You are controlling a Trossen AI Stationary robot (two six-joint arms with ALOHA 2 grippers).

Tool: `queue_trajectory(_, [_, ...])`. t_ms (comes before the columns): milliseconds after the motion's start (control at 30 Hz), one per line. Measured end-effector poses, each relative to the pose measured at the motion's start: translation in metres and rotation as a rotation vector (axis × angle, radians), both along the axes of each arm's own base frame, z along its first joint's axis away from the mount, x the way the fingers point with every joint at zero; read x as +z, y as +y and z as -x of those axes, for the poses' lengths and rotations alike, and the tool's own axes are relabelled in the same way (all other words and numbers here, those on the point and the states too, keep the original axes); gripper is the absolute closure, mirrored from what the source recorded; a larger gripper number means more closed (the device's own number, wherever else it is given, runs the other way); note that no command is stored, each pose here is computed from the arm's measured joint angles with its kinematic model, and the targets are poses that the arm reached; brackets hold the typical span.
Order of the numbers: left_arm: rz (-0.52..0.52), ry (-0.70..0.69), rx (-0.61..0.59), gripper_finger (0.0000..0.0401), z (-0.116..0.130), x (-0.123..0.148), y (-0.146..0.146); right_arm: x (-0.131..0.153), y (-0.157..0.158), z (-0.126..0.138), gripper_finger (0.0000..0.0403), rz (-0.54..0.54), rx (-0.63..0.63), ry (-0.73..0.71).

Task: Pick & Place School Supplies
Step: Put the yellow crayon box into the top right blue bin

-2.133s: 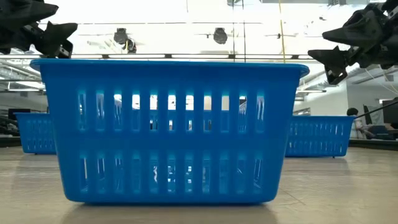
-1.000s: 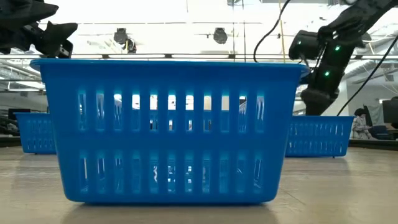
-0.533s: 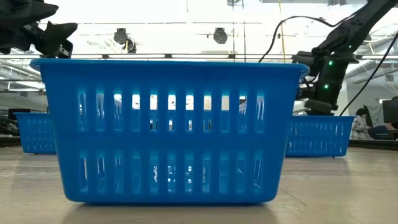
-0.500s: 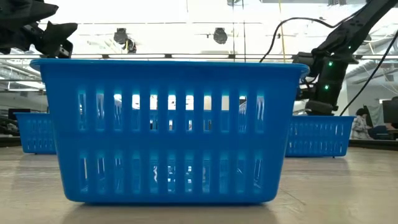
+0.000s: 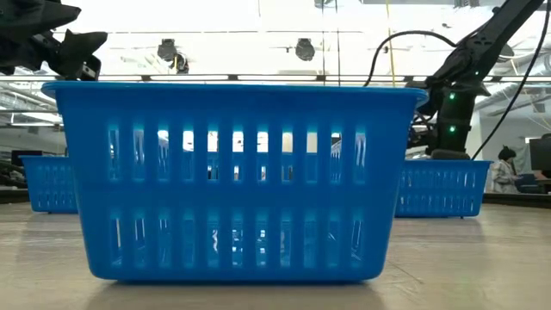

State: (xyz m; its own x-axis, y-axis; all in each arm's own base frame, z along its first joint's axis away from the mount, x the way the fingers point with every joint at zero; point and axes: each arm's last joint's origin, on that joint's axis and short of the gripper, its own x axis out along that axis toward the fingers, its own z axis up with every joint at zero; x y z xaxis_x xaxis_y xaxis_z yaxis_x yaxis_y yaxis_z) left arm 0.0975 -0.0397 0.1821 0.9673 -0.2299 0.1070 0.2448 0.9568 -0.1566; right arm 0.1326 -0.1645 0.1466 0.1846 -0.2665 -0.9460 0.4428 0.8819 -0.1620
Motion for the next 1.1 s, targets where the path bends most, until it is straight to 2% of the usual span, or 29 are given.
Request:
queue_trajectory(533, [0.0,0.001,0.001,0.0228,0.0,0.0,0.0,-0.005,0.001,0.0,0.0256,-0.026,-0.028,0.015])
queue_trajectory(867, [-0.001,0.0,0.0,0.0228,0.0,0.0,0.0,-0.004,0.001,0.0,0.0268,-0.033,-0.086,-0.003])
queue_trajectory(1100, [0.0,0.0,0.0,0.0228,0.0,0.0,0.0,0.005,0.001,0.004,0.0268,0.049,-0.12,0.02])
